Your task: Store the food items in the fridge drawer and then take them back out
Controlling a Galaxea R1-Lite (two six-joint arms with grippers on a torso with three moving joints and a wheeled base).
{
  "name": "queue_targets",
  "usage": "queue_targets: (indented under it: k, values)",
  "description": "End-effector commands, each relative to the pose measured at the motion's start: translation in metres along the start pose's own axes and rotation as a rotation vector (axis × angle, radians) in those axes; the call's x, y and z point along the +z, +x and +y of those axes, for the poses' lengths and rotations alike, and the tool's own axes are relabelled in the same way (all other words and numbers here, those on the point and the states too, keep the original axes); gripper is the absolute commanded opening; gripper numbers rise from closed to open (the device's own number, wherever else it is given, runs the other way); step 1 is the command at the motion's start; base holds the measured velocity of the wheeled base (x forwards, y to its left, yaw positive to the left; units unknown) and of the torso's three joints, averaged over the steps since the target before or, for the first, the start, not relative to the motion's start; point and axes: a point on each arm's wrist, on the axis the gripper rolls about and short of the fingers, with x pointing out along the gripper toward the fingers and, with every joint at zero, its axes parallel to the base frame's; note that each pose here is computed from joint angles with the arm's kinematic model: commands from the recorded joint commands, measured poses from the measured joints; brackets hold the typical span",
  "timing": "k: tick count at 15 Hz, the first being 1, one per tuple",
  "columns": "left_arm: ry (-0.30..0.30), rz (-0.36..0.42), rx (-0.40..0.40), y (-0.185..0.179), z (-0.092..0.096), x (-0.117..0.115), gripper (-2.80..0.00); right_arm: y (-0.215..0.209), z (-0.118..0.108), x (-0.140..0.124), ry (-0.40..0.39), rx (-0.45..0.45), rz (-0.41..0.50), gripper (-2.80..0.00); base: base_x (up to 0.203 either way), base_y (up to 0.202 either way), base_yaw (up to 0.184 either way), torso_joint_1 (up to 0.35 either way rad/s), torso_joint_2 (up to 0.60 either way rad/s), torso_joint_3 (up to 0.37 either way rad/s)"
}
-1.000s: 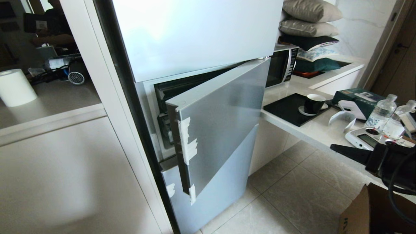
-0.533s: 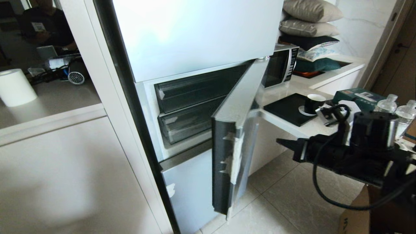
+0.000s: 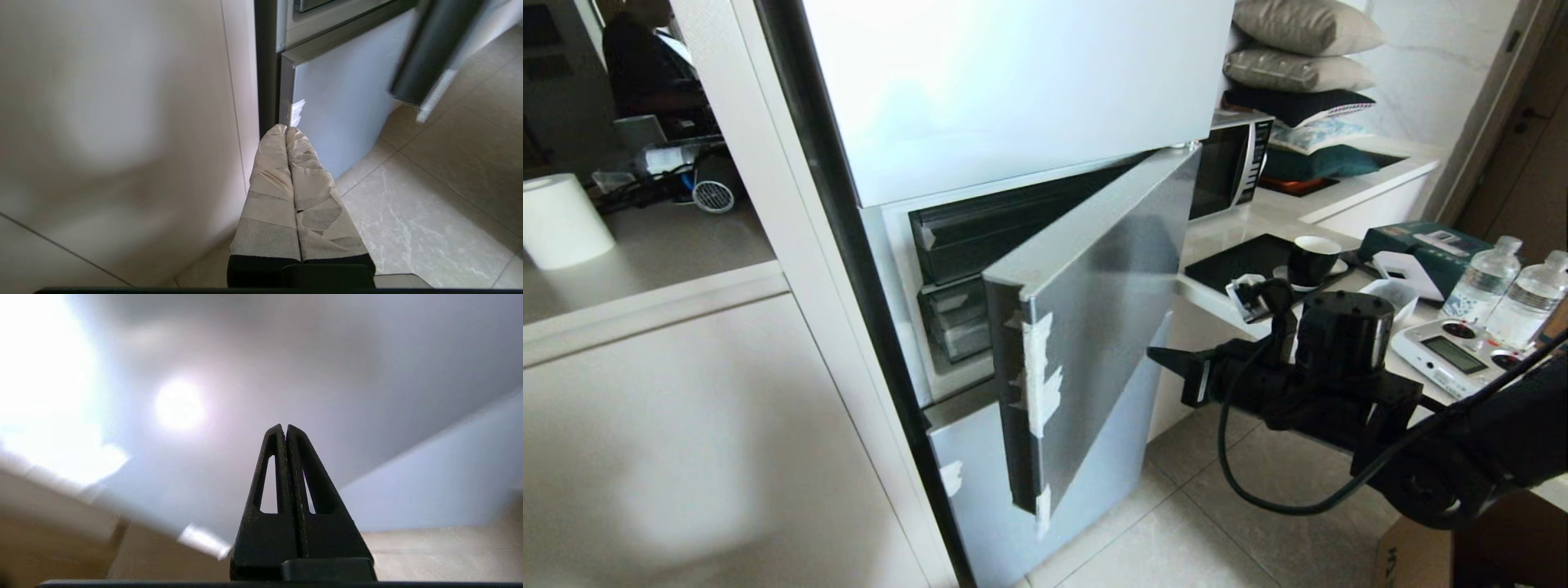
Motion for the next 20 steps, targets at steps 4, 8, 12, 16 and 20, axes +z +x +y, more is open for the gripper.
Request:
queue_targets:
  k: [4, 8, 12, 16, 20]
  values:
    - [0.0, 0.002, 0.001, 0.0, 0.0, 0.0, -2.8, 0.047, 0.003, 0.007, -0.051, 0.142, -0.035, -2.8, 0.0, 0.0, 0.0, 0.0, 0.0, 0.0]
    - [0.0, 0.002, 0.001, 0.0, 0.0, 0.0, -2.8, 0.102, 0.019, -0.007, -0.131, 0.222, -0.063, -2.8, 0.0, 0.0, 0.0, 0.0, 0.0, 0.0]
    - [0.0, 0.002, 0.001, 0.0, 0.0, 0.0, -2.8, 0.15, 0.024, -0.022, -0.213, 0.206, -0.13, -2.8, 0.0, 0.0, 0.0, 0.0, 0.0, 0.0]
    - [0.0, 0.002, 0.001, 0.0, 0.0, 0.0, -2.8, 0.202, 0.018, -0.02, -0.251, 0.112, -0.323, -2.8, 0.0, 0.0, 0.0, 0.0, 0.0, 0.0]
    - [0.0, 0.002, 0.001, 0.0, 0.0, 0.0, -2.8, 0.221, 0.02, -0.035, -0.241, 0.065, -0.368, -2.8, 0.0, 0.0, 0.0, 0.0, 0.0, 0.0]
